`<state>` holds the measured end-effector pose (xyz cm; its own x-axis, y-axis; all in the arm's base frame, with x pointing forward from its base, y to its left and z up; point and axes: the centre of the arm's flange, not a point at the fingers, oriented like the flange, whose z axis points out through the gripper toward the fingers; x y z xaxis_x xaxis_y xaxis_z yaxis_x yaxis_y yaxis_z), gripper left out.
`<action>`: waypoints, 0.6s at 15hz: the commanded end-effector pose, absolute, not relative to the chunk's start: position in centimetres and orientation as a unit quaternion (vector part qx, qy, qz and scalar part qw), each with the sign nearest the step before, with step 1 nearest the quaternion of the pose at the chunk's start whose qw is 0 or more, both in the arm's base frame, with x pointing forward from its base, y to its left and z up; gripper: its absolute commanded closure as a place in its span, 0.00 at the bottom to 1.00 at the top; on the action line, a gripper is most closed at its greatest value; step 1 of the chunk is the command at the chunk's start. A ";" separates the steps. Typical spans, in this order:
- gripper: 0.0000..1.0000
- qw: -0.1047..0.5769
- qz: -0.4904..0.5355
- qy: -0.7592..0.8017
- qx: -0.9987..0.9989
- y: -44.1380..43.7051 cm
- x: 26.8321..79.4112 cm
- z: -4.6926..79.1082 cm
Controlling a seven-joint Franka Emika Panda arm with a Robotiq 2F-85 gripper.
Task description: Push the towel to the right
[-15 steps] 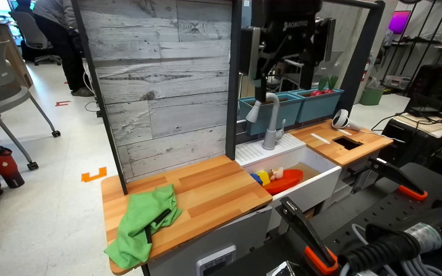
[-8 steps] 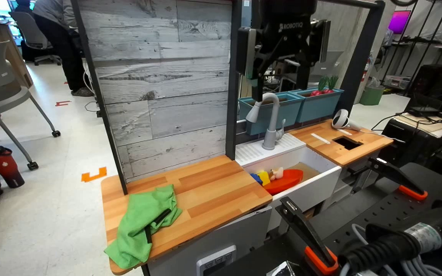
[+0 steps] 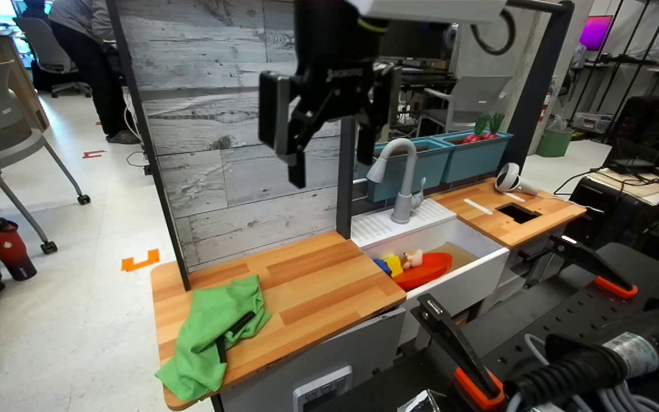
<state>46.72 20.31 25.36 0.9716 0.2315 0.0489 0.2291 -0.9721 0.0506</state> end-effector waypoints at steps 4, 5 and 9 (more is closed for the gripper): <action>0.00 -0.013 -0.004 0.169 0.986 27.2 52.5 18.3; 0.00 -0.017 -0.010 0.174 0.985 28.0 53.3 17.0; 0.00 -0.026 -0.019 0.186 0.982 31.3 56.0 12.4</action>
